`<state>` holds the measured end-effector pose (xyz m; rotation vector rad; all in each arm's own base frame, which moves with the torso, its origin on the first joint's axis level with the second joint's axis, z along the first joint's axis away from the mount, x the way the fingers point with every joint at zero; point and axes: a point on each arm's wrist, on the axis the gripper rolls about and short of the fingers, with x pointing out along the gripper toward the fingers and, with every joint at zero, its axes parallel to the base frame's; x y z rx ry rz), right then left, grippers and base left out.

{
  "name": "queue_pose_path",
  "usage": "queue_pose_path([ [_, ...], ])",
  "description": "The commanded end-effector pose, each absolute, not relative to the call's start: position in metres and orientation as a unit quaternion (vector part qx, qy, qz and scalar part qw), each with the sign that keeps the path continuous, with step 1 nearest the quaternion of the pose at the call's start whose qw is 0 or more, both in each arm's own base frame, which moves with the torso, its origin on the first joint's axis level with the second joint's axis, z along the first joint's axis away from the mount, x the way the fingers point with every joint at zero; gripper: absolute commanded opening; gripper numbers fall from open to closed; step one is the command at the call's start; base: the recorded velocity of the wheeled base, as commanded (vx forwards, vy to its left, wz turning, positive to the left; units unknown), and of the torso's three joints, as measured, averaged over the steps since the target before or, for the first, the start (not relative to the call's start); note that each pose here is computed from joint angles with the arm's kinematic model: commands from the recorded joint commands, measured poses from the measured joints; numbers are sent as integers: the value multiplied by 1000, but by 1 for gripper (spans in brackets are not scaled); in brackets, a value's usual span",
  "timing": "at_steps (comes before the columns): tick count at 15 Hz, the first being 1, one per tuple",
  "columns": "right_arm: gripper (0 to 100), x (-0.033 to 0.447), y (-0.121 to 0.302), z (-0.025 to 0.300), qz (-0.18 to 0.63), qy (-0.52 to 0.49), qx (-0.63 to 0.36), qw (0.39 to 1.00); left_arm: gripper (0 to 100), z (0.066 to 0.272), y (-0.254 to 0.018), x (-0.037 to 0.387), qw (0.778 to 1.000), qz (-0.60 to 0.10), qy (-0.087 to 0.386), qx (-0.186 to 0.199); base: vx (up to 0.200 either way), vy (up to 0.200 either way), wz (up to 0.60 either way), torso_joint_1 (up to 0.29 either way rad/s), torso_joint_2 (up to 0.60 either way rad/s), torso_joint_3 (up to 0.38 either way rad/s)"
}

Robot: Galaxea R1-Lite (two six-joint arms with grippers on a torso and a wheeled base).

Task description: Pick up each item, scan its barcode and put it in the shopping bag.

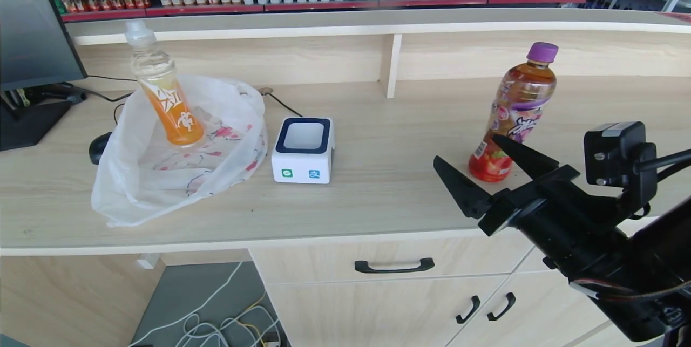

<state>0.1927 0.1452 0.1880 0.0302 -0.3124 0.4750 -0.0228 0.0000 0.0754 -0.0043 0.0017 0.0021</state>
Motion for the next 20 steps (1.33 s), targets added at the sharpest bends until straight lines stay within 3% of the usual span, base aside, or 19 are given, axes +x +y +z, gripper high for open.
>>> queue_pose_path([
  [1, 100, 193, 147, 186, 237, -150, 13, 960, 100, 75, 0, -23, 1000, 2, 1, -2, 0, -200, 0, 2, 2, 2],
  [20, 100, 247, 144, 182, 121, -153, -6, 981, 100, 75, 0, -23, 1000, 2, 1, -1, 0, 0, 0, 0, 0, 0],
])
